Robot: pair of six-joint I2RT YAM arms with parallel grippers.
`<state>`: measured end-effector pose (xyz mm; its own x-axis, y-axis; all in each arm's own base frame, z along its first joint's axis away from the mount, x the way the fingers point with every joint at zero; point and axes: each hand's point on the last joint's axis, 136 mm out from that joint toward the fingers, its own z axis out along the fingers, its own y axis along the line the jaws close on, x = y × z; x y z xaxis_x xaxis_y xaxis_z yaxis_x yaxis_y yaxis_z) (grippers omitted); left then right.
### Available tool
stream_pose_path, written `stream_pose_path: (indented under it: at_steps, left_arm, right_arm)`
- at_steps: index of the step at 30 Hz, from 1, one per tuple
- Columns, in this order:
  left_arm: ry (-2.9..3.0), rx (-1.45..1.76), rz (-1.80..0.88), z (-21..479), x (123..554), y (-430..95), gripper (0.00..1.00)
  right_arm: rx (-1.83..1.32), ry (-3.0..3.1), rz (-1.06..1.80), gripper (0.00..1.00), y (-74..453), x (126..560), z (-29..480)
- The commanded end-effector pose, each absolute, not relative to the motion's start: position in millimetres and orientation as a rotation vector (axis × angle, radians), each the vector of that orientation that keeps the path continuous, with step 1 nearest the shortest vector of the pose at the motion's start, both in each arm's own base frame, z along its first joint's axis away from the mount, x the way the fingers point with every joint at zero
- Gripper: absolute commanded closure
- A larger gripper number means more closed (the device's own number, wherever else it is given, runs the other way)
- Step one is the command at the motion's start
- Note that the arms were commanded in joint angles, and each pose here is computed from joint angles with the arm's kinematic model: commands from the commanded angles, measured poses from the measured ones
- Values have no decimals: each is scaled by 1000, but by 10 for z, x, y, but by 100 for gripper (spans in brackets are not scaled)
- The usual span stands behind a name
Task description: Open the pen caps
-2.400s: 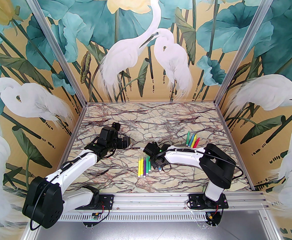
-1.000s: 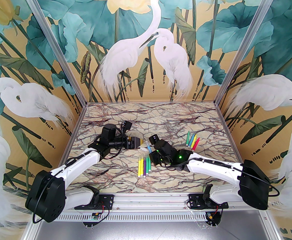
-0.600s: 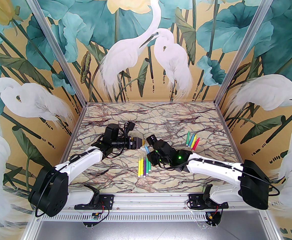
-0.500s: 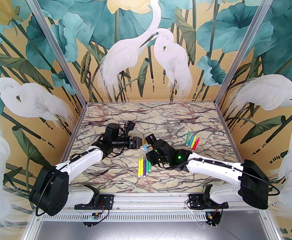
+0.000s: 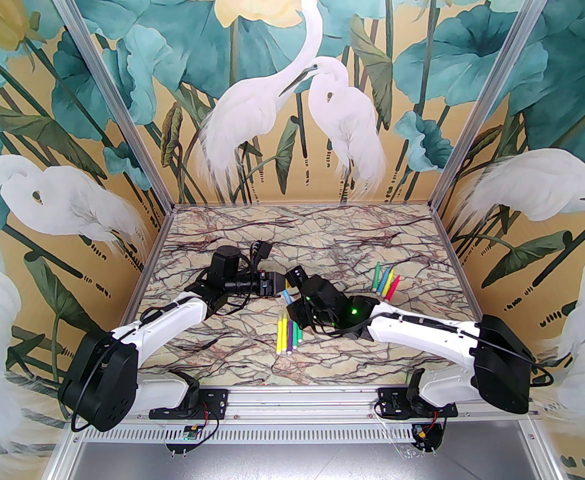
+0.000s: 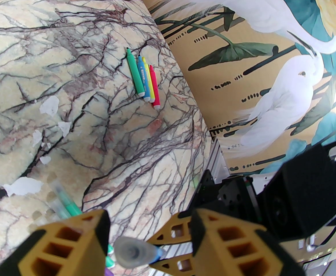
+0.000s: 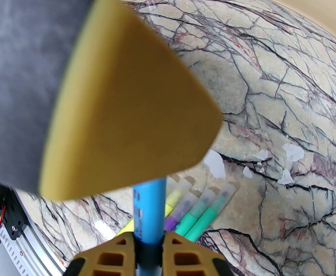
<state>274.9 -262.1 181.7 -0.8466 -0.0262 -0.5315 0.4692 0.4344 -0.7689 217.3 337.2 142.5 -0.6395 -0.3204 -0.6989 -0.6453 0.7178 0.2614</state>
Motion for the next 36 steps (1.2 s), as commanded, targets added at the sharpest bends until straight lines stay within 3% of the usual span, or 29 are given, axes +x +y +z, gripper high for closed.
stream_pose_path:
  at_steps: [1, 16, 20, 23, 26, 36]
  left_arm:
    - [2196, 404, -1435, 1895, 2774, -2690, 56]
    - [2186, 391, -1473, 1924, 2788, -2720, 84]
    - [2183, 385, -1489, 1937, 2800, -2737, 90]
    - [2177, 387, -1515, 1963, 2795, -2759, 92]
    - [2168, 397, -1547, 2000, 2781, -2781, 92]
    - [2155, 406, -1564, 2063, 2767, -2790, 94]
  right_arm:
    - [-761, 2236, 693, 85, 3484, 2183, 1544]
    - [-765, 2223, 672, 85, 3480, 2213, 1551]
    - [-763, 2225, 672, 75, 3468, 2204, 1527]
    - [-756, 2226, 677, 66, 3474, 2208, 1514]
    - [-754, 2230, 676, 64, 3484, 2218, 1495]
    - [-757, 2233, 672, 69, 3531, 2254, 1474]
